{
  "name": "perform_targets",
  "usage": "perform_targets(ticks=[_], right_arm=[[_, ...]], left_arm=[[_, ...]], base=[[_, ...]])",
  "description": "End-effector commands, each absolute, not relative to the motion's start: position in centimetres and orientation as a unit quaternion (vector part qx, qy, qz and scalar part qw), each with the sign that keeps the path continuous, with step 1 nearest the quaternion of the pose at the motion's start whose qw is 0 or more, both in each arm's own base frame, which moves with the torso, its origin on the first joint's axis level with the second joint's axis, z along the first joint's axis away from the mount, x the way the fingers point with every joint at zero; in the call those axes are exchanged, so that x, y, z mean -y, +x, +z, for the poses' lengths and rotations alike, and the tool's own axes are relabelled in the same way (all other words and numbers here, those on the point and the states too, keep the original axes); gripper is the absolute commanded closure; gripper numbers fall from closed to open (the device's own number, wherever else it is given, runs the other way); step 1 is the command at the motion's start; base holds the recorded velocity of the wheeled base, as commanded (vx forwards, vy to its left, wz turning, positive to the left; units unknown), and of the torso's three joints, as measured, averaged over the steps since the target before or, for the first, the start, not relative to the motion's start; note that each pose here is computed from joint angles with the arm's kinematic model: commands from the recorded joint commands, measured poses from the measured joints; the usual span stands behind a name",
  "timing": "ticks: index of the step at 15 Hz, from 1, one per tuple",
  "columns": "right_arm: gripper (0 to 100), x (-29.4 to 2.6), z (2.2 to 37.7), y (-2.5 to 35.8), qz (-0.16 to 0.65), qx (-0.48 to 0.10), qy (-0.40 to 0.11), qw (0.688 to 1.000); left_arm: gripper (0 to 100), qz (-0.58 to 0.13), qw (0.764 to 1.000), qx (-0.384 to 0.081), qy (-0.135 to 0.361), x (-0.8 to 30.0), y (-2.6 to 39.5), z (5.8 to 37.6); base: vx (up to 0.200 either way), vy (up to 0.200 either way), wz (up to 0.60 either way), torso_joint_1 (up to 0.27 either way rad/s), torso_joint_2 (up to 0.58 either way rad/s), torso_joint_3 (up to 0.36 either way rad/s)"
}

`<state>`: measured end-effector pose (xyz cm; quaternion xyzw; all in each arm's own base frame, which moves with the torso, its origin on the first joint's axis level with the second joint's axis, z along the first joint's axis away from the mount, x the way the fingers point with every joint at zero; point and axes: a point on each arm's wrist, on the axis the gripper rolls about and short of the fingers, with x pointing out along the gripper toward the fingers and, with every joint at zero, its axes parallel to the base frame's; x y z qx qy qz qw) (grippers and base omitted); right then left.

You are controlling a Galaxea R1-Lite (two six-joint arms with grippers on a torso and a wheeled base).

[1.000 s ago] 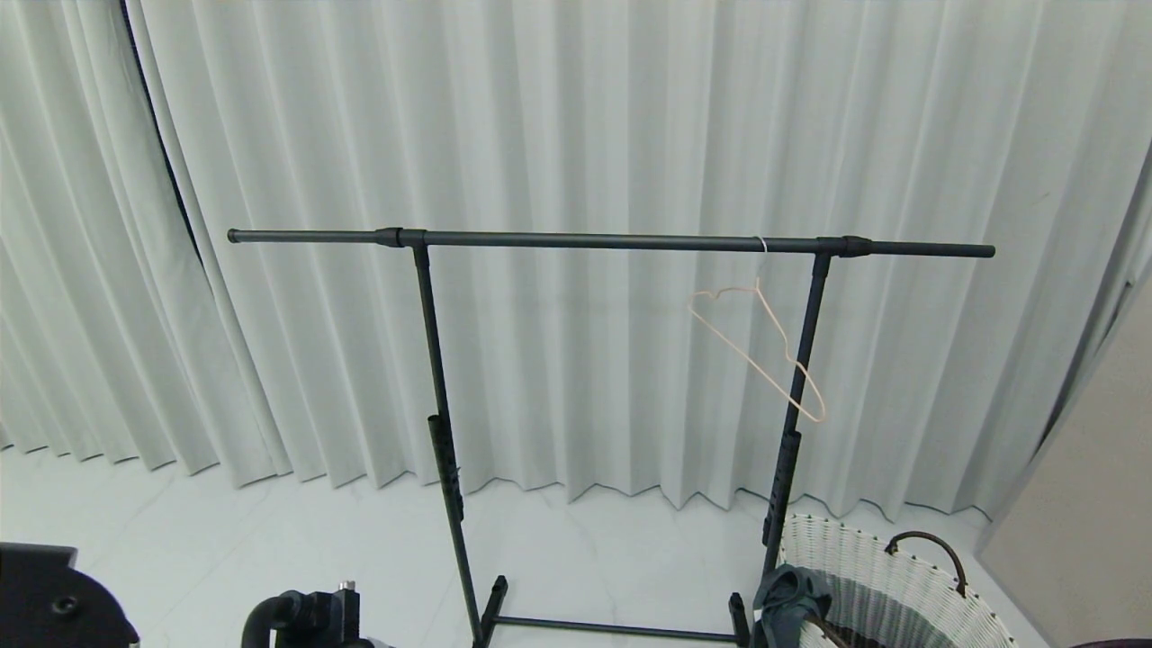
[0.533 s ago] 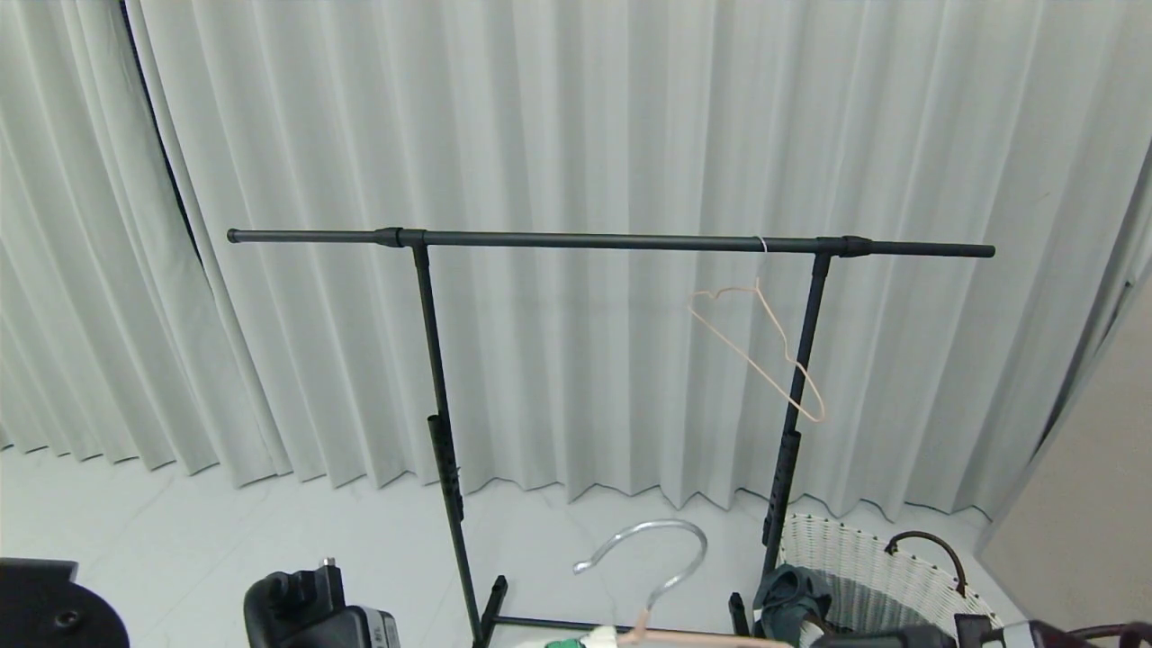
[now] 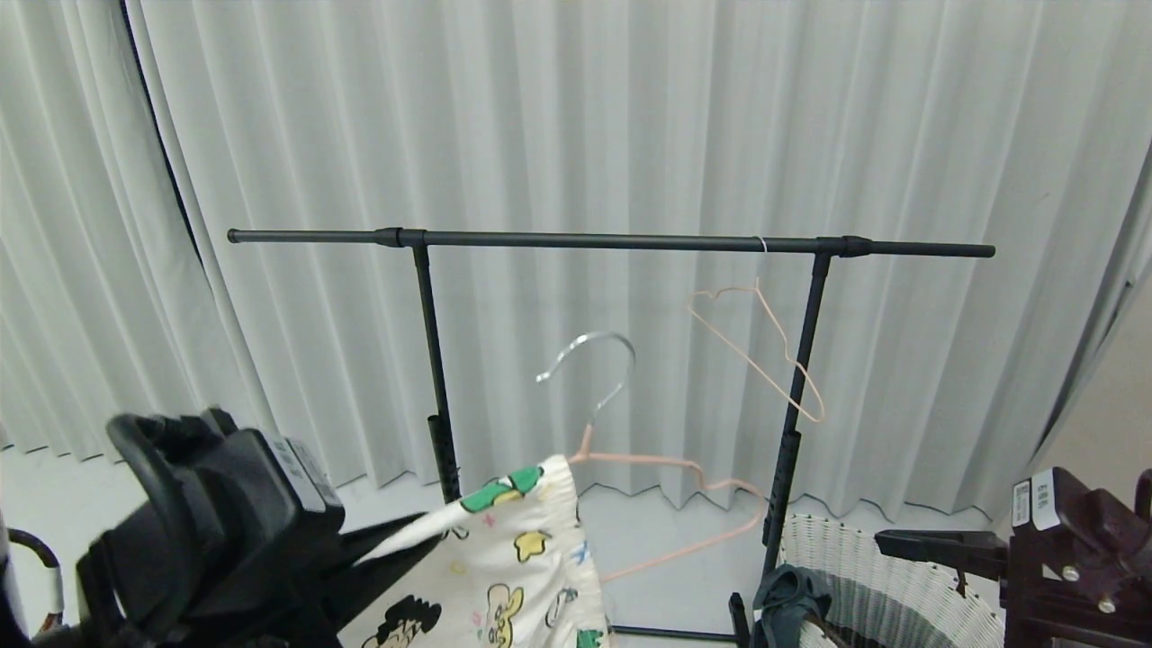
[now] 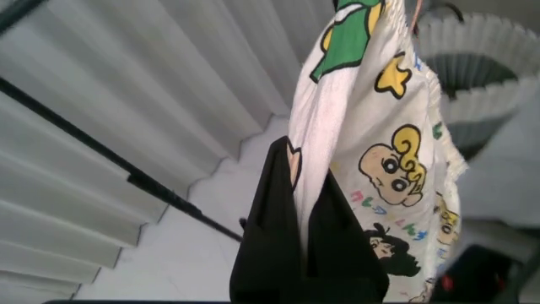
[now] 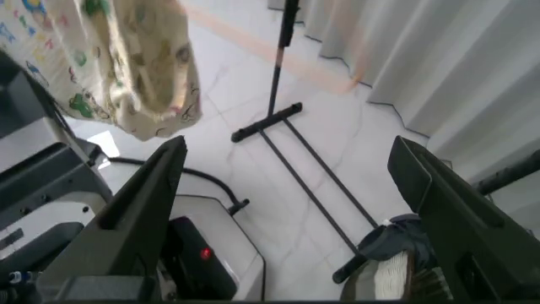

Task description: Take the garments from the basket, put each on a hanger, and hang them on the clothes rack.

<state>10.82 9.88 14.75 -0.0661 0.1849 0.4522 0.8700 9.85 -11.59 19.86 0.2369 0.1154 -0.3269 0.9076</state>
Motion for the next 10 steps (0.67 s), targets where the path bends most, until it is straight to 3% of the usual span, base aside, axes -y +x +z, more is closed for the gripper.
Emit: perform_targets(ticks=[1,5,10], right_arm=[[0,-10.0,14.7,11.1,0.45,-0.192,-0.061,0.87],[0,-13.4,16.5,12.4,0.473,-0.208,0.015,0.856],[0,-17.9,16.5,14.7,0.447,-0.222,0.04,0.866]], left_arm=[[100,-0.307,0.92,-0.099,0.221,11.7,10.7,21.2],[100,-0.29,0.934,-0.065,0.196,12.3,11.8,24.0],[100,-0.289,0.938,-0.047,0.187,13.1,12.5,25.6]], base=[[0.0,0.0,0.0,0.0,0.0,0.0],[0.0,0.0,0.0,0.0,0.0,0.0],[0.0,0.0,0.0,0.0,0.0,0.0]])
